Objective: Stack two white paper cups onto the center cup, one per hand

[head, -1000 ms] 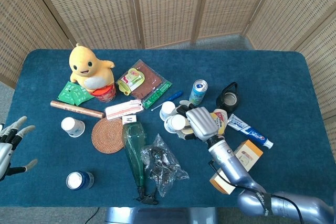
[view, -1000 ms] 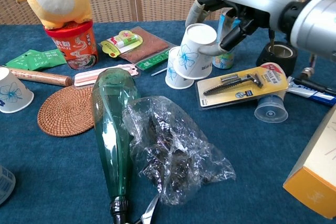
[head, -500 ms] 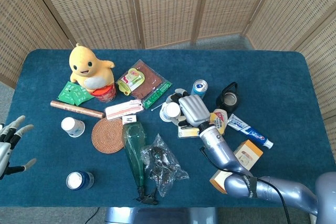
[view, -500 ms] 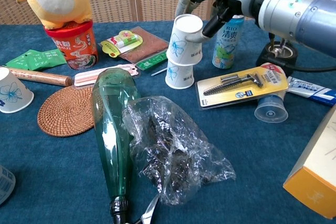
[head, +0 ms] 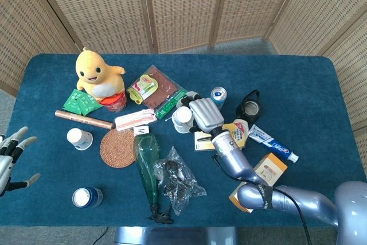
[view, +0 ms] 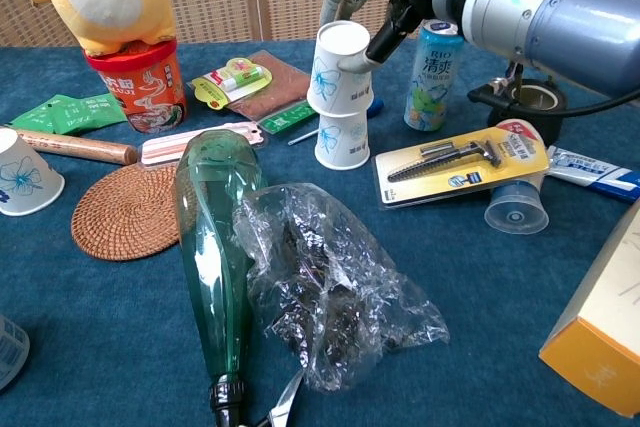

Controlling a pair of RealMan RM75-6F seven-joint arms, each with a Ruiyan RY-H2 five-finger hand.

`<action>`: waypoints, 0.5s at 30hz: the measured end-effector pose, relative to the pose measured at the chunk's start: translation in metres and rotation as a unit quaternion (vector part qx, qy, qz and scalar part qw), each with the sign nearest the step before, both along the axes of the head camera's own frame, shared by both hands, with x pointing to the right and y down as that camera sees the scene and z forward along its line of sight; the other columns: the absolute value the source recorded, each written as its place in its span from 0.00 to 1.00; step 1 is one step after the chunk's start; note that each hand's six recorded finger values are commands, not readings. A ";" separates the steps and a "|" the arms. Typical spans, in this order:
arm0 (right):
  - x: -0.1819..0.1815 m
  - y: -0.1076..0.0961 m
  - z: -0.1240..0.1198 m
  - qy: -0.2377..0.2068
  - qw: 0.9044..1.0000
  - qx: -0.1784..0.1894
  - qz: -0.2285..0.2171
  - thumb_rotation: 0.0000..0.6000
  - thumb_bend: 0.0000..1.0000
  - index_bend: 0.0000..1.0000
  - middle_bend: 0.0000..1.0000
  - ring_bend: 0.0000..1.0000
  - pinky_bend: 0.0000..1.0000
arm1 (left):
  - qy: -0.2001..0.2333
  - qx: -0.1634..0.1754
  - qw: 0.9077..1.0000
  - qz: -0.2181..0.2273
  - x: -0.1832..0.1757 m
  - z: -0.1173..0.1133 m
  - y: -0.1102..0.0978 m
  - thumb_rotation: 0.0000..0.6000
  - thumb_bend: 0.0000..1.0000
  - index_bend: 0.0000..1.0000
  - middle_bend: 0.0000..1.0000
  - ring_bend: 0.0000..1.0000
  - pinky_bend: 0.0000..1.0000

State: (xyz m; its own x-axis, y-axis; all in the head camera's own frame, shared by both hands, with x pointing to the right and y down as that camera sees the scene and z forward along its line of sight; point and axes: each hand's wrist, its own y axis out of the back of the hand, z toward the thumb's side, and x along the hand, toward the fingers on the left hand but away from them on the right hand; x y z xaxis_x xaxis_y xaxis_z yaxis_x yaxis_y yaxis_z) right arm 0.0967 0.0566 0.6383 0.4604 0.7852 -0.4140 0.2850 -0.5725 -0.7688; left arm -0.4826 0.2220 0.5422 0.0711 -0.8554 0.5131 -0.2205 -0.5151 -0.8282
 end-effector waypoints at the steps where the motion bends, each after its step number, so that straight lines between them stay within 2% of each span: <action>1: -0.001 0.000 0.001 0.002 1.000 0.000 -0.002 1.00 0.42 0.41 0.40 0.18 0.50 | 0.000 0.000 1.000 0.000 0.000 0.000 0.000 1.00 0.24 0.15 0.00 0.00 0.11; 15: -0.005 -0.002 0.010 0.013 1.000 0.000 -0.004 1.00 0.39 0.40 0.39 0.18 0.51 | 0.002 0.003 1.000 -0.003 -0.002 -0.003 -0.001 1.00 0.24 0.15 0.00 0.00 0.11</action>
